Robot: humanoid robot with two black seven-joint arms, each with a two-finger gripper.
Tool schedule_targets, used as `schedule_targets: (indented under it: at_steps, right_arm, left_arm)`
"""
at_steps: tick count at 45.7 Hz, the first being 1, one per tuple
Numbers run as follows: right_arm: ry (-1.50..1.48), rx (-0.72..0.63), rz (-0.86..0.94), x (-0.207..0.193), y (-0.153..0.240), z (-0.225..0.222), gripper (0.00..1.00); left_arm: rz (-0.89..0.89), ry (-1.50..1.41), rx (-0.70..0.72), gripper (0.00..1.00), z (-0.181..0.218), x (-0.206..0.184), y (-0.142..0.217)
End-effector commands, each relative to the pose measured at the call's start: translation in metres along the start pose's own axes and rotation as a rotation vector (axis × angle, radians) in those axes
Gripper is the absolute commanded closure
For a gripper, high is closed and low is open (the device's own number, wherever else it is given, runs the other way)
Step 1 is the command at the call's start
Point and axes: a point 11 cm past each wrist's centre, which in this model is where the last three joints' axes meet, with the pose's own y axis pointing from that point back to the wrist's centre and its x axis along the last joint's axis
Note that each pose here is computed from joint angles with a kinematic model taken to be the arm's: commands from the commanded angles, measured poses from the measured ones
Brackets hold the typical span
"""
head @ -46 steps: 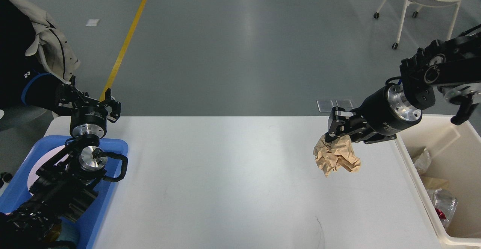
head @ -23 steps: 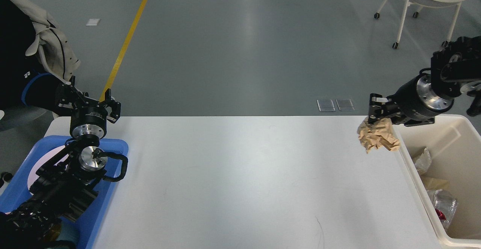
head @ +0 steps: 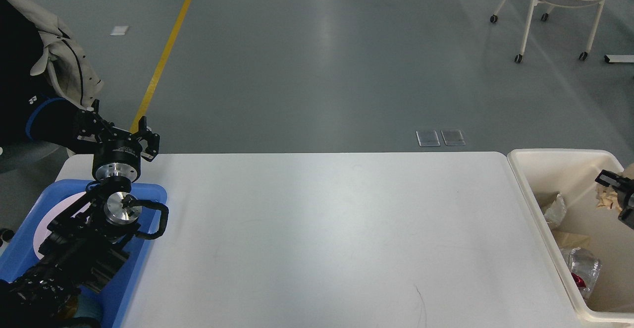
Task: Tidy desktop
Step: 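Raise the right gripper up out of the white bin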
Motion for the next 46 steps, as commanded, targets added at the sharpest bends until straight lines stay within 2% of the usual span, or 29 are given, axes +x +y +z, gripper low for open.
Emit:
schedule_targets:
  at_steps: [1,2,3,4,5,6,32,38,46]
  right_arm:
    - [-0.073,-0.012,0.02,-0.019,-0.003,0.009,0.83]
    - [-0.084,-0.011,0.012,-0.021,-0.003,0.008,0.54]
    - [-0.088,-0.01,0.009,-0.022,-0.003,0.008,0.05]
    - [-0.087,-0.011,0.004,-0.024,-0.003,0.007,0.0]
    - [-0.087,-0.011,0.006,-0.023,-0.003,0.007,0.03]
    - [-0.086,-0.01,0.006,-0.023,-0.003,0.007,0.0]
    - [-0.145,-0.015,0.037,-0.005,-0.003,0.011,0.0]
    - [-0.335,0.021,0.055,0.007,-0.004,-0.012,0.0]
    - [-0.745,0.118,0.059,0.035,0.0,-0.062,0.0]
  left_arm:
    - [0.0,0.0,0.001,0.02,0.0,0.0,0.0]
    - [0.0,0.0,0.001,0.02,0.0,0.0,0.0]
    - [0.0,0.0,0.001,0.02,0.0,0.0,0.0]
    - [0.0,0.0,0.001,0.02,0.0,0.0,0.0]
    - [0.001,0.001,0.001,0.02,0.0,0.0,0.0]
    - [0.0,0.0,0.0,0.02,0.0,0.0,0.0]
    - [0.0,0.0,0.0,0.02,0.0,0.0,0.0]
    - [0.0,0.0,0.0,0.02,0.0,0.0,0.0]
    - [0.0,0.0,0.001,0.02,0.0,0.0,0.0]
